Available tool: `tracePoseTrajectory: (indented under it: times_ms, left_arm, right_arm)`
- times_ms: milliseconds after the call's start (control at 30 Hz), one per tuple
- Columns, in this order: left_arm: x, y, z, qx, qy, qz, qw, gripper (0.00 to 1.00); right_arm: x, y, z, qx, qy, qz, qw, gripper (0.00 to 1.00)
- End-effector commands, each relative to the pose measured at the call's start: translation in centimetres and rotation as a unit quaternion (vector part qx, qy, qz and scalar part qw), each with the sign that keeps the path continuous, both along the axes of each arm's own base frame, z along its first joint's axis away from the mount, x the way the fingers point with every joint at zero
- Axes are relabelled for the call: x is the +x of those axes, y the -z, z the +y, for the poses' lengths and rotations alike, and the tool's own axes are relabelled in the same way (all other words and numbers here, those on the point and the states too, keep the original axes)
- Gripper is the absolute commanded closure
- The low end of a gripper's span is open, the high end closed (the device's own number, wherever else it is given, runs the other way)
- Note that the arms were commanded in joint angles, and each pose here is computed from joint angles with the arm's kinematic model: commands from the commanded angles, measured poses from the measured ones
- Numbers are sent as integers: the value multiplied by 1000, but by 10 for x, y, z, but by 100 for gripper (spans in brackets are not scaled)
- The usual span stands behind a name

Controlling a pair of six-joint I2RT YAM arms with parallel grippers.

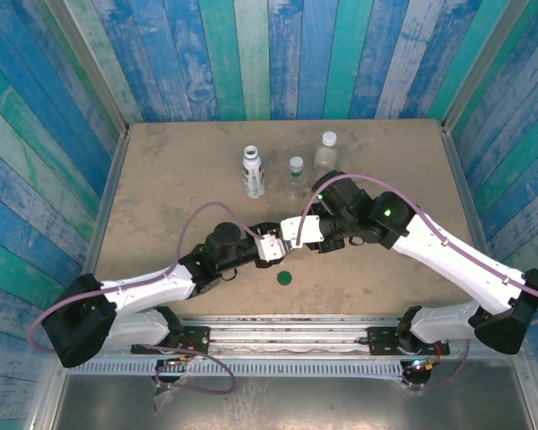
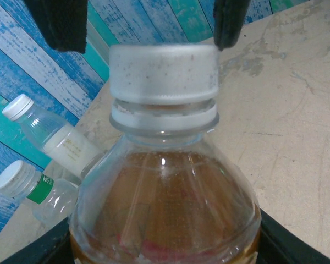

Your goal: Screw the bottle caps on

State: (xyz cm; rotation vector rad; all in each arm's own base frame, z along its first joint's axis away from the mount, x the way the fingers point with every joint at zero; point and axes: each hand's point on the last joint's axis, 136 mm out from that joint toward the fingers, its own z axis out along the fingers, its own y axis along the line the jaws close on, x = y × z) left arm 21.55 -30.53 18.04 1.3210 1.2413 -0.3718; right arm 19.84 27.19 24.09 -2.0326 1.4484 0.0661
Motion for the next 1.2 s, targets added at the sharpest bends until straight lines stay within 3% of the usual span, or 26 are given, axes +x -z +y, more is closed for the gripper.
tracePoseTrajectory:
  times_ms: [0, 100, 200, 633, 867, 967, 1067, 1167]
  left_arm:
    - [-4, -22, -3, -22, 13, -15, 1000, 54]
    - [-4, -23, -3, -22, 13, -14, 1000, 53]
    - [-4, -25, -3, -25, 11, -16, 1000, 53]
    - [-1, -22, -2, -20, 5, -15, 1000, 53]
    - [0, -23, -1, -22, 1, -18, 1000, 53]
    - [3, -24, 0, -25, -10, -19, 999, 53]
    - [8, -25, 2, -30, -25, -23, 999, 53]
    - [16, -29, 6, -38, -51, -33, 997, 53]
  right_arm:
    - [1, 3, 1, -10, -11, -10, 1000, 60]
    - [4, 5, 2, -13, -3, -8, 1000, 65]
    - [2, 10, 3, -14, -7, 2, 1000, 59]
    - [-7, 24, 4, -30, -13, 41, 999, 59]
    - [-1, 22, 4, -30, 9, 41, 999, 76]
    - [-2, 21, 5, -14, 42, 63, 997, 80]
    - [6, 19, 10, 36, 142, 114, 983, 83]
    - [19, 12, 10, 115, 292, 201, 928, 84]
